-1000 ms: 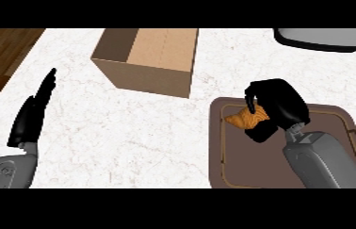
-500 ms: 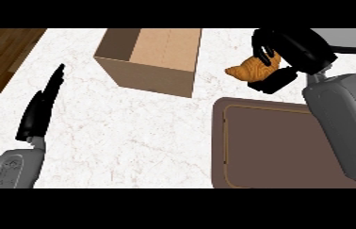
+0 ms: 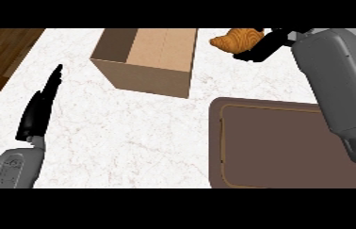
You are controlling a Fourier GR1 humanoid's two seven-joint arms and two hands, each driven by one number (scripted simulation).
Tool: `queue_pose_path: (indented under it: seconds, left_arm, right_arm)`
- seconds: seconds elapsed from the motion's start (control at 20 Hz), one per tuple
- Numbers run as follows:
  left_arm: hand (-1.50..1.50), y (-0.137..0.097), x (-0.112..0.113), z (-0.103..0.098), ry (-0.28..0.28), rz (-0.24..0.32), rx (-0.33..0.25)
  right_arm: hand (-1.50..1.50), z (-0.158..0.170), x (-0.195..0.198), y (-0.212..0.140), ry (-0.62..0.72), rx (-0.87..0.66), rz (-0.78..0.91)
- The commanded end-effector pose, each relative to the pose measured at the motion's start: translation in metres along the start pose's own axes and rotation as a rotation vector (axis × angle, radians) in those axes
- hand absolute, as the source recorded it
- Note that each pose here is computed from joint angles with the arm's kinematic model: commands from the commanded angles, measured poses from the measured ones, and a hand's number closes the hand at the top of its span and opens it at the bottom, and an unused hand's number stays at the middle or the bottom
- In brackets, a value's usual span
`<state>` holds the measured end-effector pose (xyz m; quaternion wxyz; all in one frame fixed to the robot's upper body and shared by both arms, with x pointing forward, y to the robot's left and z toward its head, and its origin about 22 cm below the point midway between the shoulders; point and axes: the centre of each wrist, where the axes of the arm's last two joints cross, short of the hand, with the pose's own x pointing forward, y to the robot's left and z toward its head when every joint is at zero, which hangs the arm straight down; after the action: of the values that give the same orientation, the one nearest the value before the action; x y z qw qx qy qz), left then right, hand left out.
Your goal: Pick the croissant from the tray and place it in the cardboard box
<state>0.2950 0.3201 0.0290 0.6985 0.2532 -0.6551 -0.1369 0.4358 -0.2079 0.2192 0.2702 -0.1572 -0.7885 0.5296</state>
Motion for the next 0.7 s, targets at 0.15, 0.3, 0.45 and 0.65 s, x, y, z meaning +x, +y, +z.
queue_pose_path:
  seconds: [0.15, 0.3, 0.45, 0.65]
  left_arm:
    - [0.00, 0.008, -0.008, 0.001, 0.028, 0.002, -0.007]
    - [0.00, 0.011, -0.013, -0.003, 0.031, -0.006, 0.021]
    - [0.00, 0.016, -0.010, -0.004, 0.046, 0.006, 0.025]
    - [0.00, 0.003, -0.007, 0.004, 0.009, -0.014, 0.009]
  right_arm:
    - [1.50, -0.068, 0.014, 0.007, -0.077, 0.033, -0.220]
    - [1.50, -0.104, 0.039, 0.017, -0.060, 0.015, -0.249]
    - [1.50, -0.123, 0.052, 0.029, -0.041, 0.047, -0.314]
    - [1.50, -0.134, 0.059, 0.042, 0.013, 0.069, -0.340]
